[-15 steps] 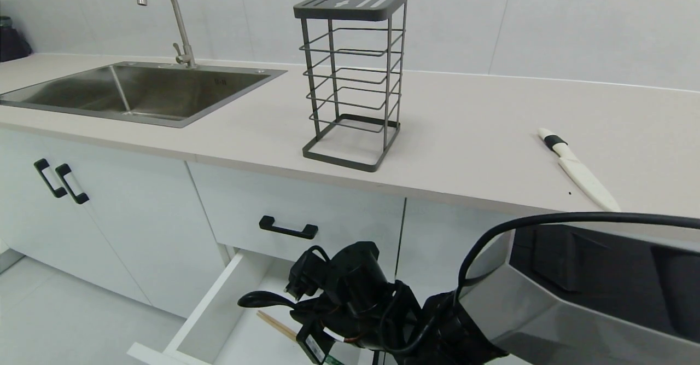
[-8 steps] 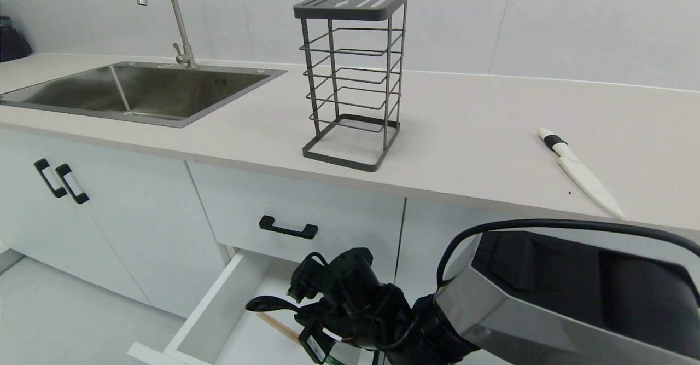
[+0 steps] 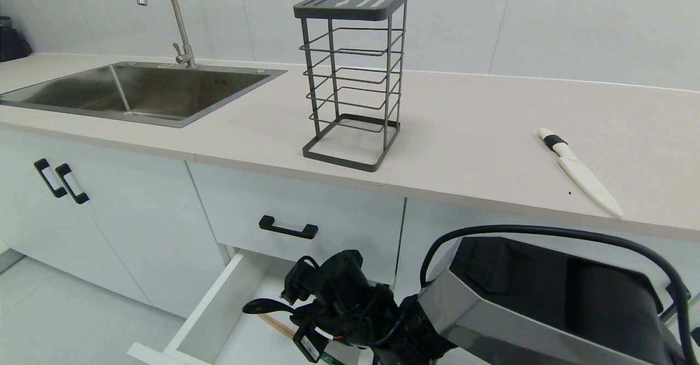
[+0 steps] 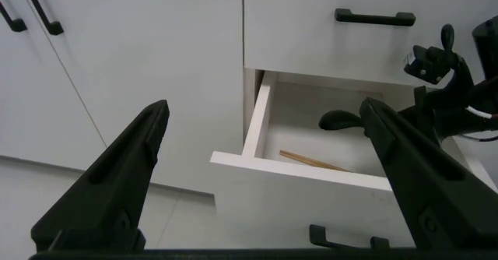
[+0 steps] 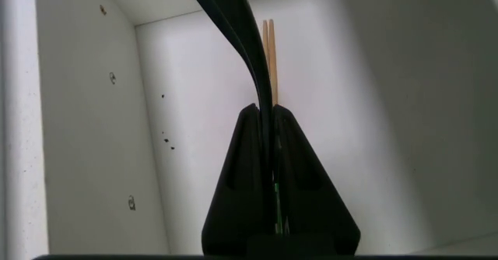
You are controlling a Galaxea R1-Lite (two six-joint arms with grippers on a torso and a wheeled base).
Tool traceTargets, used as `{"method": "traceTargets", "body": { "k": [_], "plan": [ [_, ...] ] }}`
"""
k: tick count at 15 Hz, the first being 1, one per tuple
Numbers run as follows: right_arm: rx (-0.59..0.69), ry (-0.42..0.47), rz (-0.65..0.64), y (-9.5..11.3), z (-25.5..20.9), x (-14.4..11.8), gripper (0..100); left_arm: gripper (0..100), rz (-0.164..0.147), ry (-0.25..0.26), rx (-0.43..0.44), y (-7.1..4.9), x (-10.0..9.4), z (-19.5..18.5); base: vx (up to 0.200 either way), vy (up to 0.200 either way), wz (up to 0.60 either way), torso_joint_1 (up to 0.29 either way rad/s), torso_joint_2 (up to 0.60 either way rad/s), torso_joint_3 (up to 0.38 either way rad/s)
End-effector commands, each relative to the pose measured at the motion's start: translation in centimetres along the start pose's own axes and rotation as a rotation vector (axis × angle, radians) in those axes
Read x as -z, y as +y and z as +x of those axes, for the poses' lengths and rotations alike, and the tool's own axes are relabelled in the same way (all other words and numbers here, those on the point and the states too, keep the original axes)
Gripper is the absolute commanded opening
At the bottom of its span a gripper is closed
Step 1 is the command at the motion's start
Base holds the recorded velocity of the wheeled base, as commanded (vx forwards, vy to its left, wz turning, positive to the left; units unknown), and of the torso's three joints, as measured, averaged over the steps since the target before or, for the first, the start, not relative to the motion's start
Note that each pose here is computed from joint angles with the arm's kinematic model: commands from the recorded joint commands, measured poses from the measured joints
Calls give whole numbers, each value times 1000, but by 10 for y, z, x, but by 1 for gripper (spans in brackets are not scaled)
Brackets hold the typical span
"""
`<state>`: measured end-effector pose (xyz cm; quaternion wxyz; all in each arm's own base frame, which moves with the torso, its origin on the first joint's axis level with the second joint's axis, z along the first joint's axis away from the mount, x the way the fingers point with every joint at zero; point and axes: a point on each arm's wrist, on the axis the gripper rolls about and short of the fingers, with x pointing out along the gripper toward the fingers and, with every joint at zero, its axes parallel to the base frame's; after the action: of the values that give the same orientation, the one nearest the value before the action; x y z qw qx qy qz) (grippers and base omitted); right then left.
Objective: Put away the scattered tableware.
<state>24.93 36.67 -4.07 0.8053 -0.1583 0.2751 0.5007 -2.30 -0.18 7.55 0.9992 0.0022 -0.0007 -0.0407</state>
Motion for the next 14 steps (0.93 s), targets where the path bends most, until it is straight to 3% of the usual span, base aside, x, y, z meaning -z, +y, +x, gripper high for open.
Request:
{"method": "traceTargets", "body": {
  "k": [1,6,14],
  "plan": [
    [-3,-4,-9,1,7,-2,0,100,0,1,0,0,0,0,0,0,0,0,0,0],
    [-3,-21,-14,0,16,-6,0,100,0,1,0,0,0,0,0,0,0,0,0,0],
    [-5,-28,-44,0,23,-8,0,100,0,1,0,0,0,0,0,0,0,-127,218,68]
  ]
}}
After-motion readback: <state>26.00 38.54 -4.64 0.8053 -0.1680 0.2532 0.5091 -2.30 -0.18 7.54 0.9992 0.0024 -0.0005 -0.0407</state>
